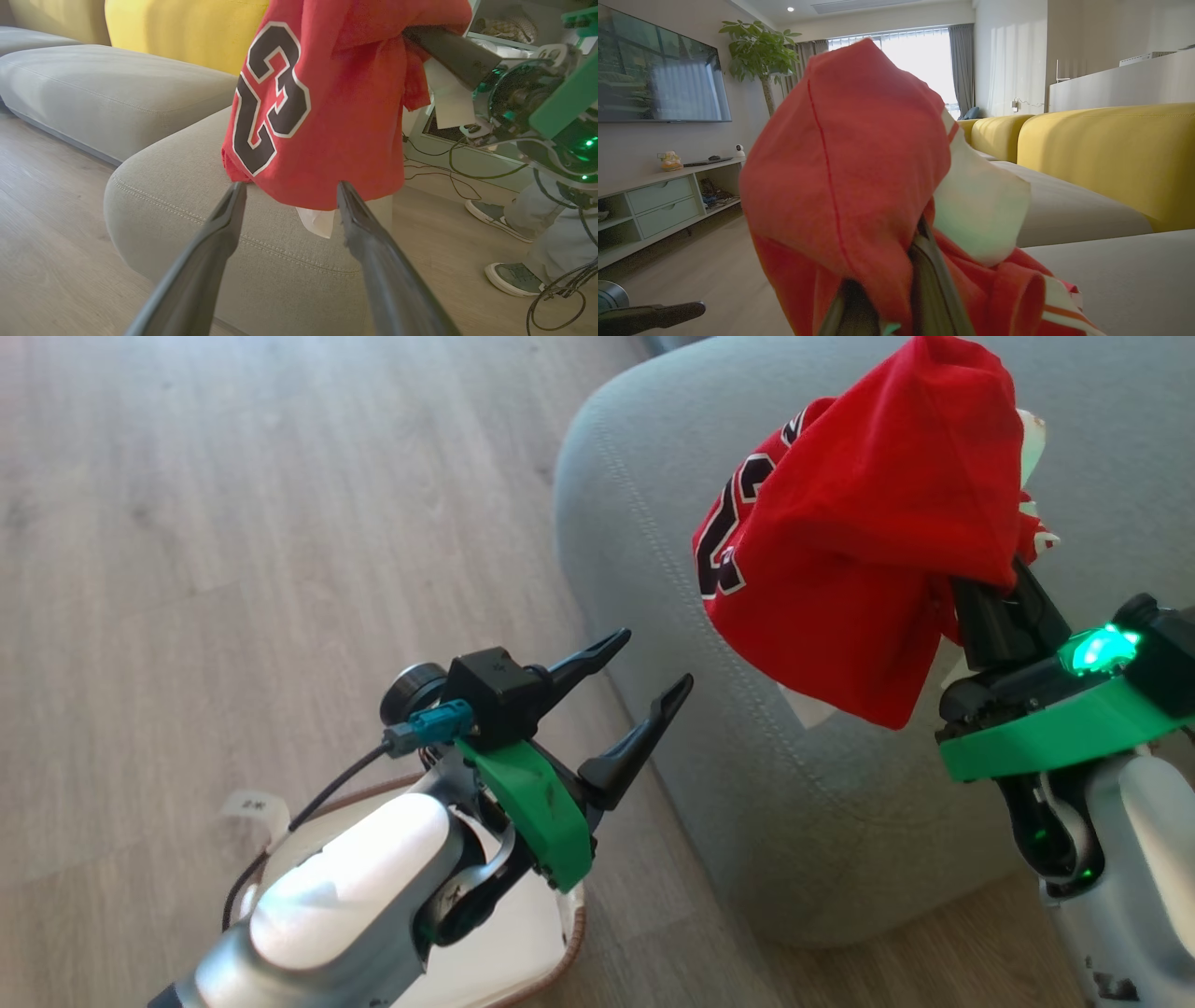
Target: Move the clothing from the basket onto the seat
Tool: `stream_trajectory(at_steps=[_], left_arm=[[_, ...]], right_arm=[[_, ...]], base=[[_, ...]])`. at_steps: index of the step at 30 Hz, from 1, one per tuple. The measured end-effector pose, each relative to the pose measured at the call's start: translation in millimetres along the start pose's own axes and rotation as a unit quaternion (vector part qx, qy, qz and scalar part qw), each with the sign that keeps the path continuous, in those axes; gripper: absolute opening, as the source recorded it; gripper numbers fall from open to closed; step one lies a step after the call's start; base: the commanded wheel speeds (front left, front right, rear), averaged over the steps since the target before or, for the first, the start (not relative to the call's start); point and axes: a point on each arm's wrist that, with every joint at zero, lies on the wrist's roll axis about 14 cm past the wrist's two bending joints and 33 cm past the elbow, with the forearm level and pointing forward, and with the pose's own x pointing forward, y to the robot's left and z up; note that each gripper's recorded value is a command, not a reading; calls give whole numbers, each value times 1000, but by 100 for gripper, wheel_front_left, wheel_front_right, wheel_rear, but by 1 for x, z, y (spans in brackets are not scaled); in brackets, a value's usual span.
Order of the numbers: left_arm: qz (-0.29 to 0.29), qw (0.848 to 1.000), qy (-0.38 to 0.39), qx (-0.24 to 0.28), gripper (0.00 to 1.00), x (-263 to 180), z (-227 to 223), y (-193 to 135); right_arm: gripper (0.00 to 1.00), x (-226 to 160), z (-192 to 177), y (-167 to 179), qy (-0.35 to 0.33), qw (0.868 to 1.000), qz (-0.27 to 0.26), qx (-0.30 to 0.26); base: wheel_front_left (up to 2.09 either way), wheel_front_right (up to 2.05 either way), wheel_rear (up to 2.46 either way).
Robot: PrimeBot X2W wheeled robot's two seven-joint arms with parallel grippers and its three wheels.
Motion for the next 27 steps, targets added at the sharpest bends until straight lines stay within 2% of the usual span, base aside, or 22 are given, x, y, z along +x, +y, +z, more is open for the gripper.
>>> stream_trajectory(at_steps=[12,16,27], left_arm=[[-62,998,8,-4,100,26,-9,-28],[-74,997,10,-6,100,31,-10,-34],[-75,997,11,-11,100,32,-14,-32]], right_arm=[[0,-32,28,-34,-22,997,-64,-29],[0,-46,27,-42,-14,996,-85,-31],[0,-46,28,-48,-10,995,-93,-39]], base=[[0,0,0],[0,0,0],[0,0,0]])
